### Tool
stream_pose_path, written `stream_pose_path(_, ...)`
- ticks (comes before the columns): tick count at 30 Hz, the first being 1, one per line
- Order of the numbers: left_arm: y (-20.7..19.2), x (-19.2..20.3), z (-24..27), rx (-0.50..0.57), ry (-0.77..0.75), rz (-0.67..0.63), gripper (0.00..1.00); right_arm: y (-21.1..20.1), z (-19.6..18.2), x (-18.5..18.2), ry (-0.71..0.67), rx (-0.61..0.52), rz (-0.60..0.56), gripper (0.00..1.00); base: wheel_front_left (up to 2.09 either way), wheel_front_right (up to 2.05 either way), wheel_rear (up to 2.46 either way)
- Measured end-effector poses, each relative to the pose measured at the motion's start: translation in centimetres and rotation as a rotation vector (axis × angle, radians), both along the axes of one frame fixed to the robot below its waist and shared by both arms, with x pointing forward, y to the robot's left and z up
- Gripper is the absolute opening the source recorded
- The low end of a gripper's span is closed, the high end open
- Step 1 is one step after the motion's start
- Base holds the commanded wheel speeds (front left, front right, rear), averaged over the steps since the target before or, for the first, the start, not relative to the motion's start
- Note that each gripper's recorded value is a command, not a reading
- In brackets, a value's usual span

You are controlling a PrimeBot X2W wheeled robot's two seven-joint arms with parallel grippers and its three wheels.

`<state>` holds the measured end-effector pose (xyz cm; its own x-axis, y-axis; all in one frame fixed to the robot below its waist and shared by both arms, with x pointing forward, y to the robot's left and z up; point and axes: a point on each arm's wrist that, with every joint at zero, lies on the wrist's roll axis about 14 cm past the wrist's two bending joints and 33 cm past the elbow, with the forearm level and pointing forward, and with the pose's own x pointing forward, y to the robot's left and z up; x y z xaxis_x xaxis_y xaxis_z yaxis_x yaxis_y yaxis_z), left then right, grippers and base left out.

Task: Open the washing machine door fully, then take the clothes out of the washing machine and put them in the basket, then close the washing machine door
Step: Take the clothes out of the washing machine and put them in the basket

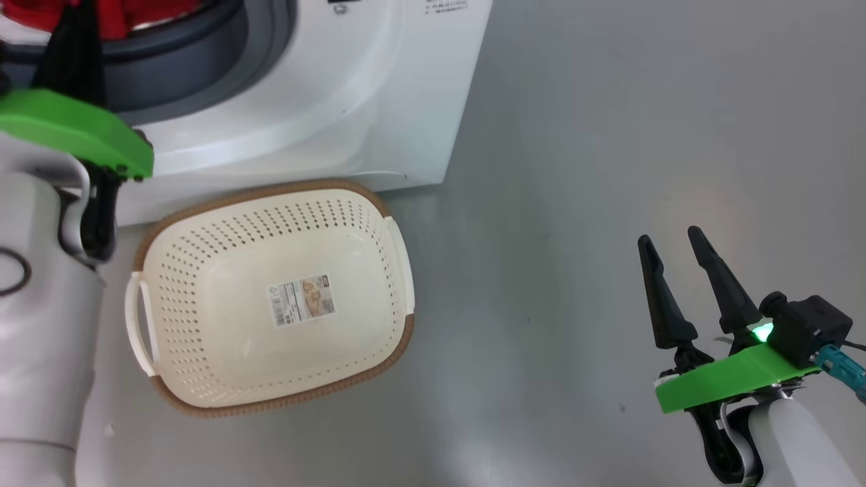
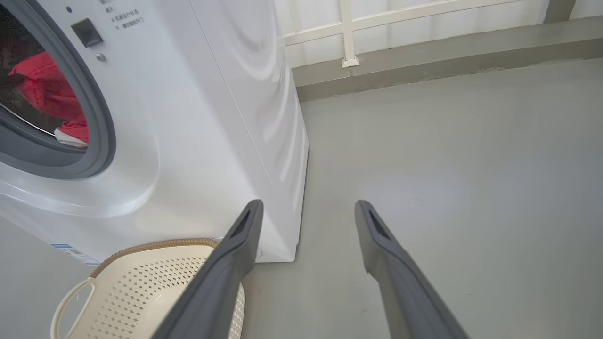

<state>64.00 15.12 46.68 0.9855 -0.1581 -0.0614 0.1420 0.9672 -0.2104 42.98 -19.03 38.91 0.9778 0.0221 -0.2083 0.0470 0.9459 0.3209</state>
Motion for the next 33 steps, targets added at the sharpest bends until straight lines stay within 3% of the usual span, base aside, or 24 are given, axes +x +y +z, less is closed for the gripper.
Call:
stream_pose_path(12,1.9,-5.1,4.0,-0.034,-0.135,0.085,0.00,0.0,2.0,-1.4,-0.037,0.005,-0.005,1.00,0.00,0.00,0.00)
stream_pose_path(33,3.6,-10.5,10.3,-0.066,-0.364,0.167,0.00,0.0,3.4,-1.5,-0.077,0.002,-0.003,1.00,0.00,0.00,0.00)
